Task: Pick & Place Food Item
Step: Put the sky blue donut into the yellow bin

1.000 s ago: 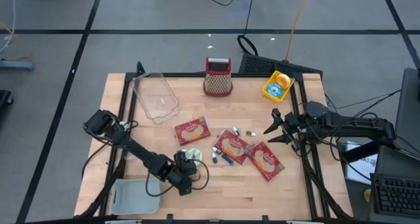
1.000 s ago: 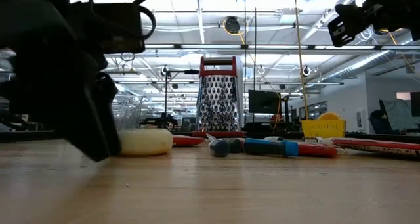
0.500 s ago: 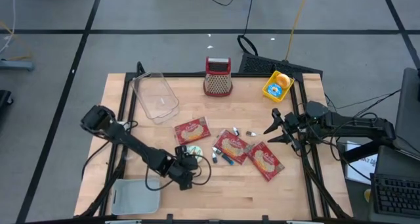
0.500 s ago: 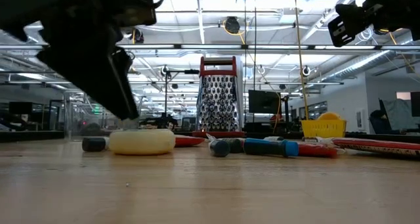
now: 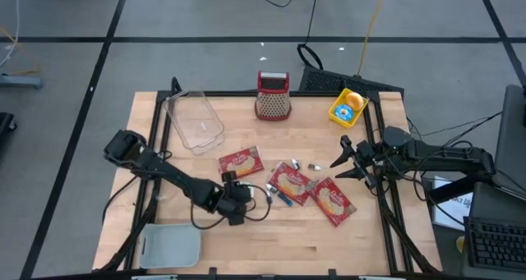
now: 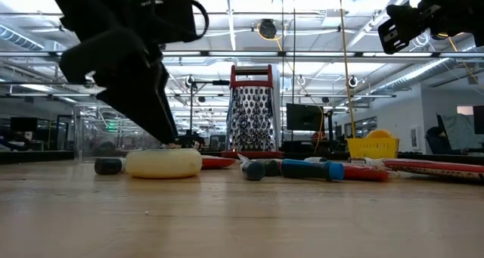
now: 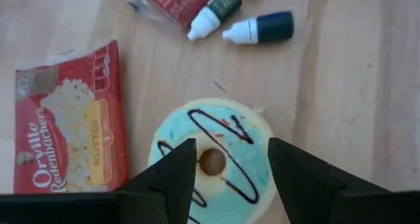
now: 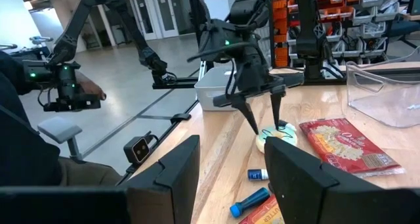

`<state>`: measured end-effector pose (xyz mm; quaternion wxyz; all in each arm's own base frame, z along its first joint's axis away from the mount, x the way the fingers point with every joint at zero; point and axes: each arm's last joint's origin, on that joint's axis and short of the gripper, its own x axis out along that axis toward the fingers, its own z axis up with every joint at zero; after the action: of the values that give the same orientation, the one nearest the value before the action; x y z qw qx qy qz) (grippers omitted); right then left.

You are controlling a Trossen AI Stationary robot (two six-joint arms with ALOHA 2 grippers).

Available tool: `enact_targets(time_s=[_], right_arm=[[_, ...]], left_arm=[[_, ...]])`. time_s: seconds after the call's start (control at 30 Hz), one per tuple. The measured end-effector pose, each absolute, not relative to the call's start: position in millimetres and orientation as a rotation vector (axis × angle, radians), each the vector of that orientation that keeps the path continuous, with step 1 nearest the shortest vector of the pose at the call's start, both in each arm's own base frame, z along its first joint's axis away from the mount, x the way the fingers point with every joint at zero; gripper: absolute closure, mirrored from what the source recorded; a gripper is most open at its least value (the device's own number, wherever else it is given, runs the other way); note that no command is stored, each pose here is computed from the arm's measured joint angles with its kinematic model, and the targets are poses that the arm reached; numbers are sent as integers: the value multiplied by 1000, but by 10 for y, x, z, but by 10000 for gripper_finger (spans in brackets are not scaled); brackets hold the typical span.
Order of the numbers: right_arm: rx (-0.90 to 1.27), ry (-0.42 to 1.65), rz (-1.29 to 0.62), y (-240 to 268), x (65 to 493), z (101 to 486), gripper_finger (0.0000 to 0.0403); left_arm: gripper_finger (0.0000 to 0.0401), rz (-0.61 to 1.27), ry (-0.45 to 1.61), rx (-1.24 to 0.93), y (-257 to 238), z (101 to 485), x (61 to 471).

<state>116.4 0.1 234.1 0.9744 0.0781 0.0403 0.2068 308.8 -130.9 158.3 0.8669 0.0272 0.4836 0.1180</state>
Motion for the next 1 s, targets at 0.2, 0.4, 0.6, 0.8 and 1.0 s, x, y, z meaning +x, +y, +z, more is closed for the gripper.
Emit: enact_targets(time_s=[0.2, 0.4, 0.6, 0.8, 1.0], right_arm=[[160, 82, 417, 1, 1163, 2340, 243], [157, 89, 417, 1, 1163, 2332, 243], [158, 93, 416, 1, 1163, 2328, 243], [159, 94, 416, 1, 1163, 2327, 243], [159, 95, 416, 1, 1163, 2327, 243]], left_arm=[[213, 176, 1070, -20, -1273, 1489, 3149], [213, 154, 1073, -39, -1284, 1476, 3161], [212, 152, 1075, -39, -1292, 1429, 3182], [213, 158, 1093, -69, -1284, 1264, 3252], [219, 156, 1090, -63, -1271, 1264, 3262]])
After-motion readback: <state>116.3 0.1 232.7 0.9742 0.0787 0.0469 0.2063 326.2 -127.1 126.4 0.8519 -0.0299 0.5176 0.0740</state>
